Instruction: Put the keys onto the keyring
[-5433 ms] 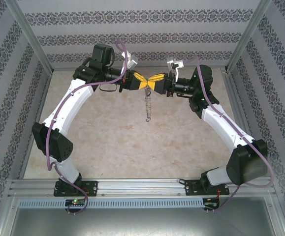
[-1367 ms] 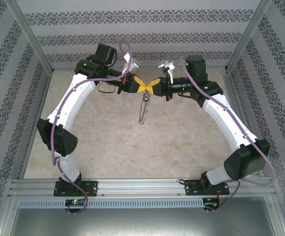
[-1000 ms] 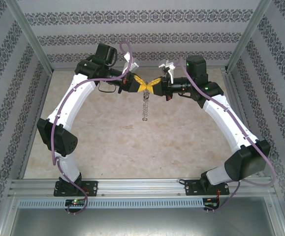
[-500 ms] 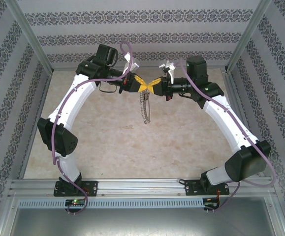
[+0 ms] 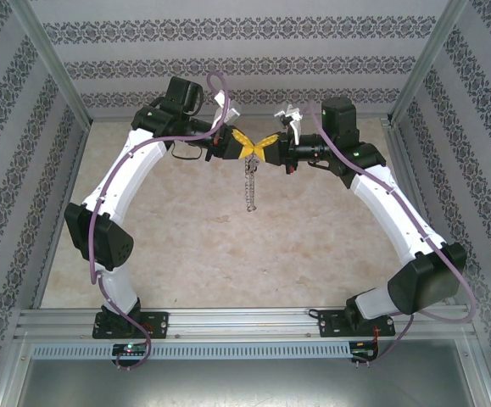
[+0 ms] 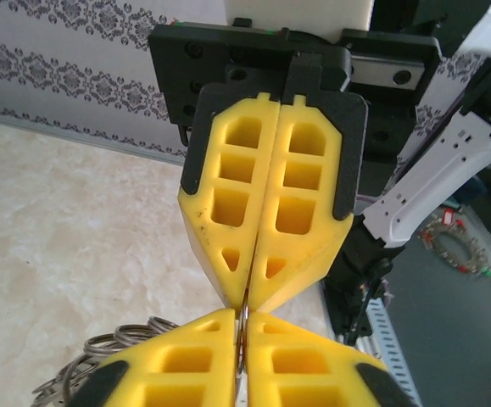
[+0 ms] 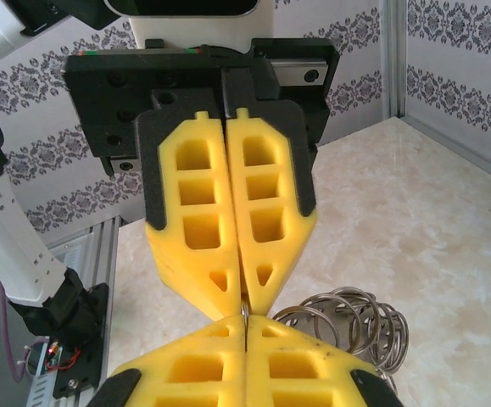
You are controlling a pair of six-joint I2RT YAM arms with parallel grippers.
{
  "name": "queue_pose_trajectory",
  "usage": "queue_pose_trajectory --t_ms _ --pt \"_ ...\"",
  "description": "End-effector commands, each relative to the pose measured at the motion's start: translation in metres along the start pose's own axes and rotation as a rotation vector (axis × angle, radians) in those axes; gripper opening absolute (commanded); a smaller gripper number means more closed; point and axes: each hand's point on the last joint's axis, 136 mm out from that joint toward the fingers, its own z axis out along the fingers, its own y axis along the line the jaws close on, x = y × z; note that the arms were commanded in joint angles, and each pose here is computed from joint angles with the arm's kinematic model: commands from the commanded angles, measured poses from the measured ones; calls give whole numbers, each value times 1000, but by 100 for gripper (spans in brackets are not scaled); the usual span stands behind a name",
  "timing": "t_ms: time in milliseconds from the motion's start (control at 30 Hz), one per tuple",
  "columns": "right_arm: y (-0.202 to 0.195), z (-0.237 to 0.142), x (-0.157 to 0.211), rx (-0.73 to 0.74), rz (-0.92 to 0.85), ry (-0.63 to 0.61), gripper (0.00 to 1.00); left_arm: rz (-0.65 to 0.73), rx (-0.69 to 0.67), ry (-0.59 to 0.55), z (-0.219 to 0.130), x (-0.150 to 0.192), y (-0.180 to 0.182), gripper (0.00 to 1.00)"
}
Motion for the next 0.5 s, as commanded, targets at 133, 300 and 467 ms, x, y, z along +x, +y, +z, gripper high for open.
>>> queue_pose_trajectory --t_ms 133,300,467 --pt "24 -6 -19 -53 -77 -53 0 23 -24 -5 5 -4 2 15" --pt "26 -5 -20 -58 -79 -54 0 21 -26 -7 5 -4 4 10" --pt "25 -5 -20 -56 -77 -54 0 28 -26 -6 8 -4 3 0"
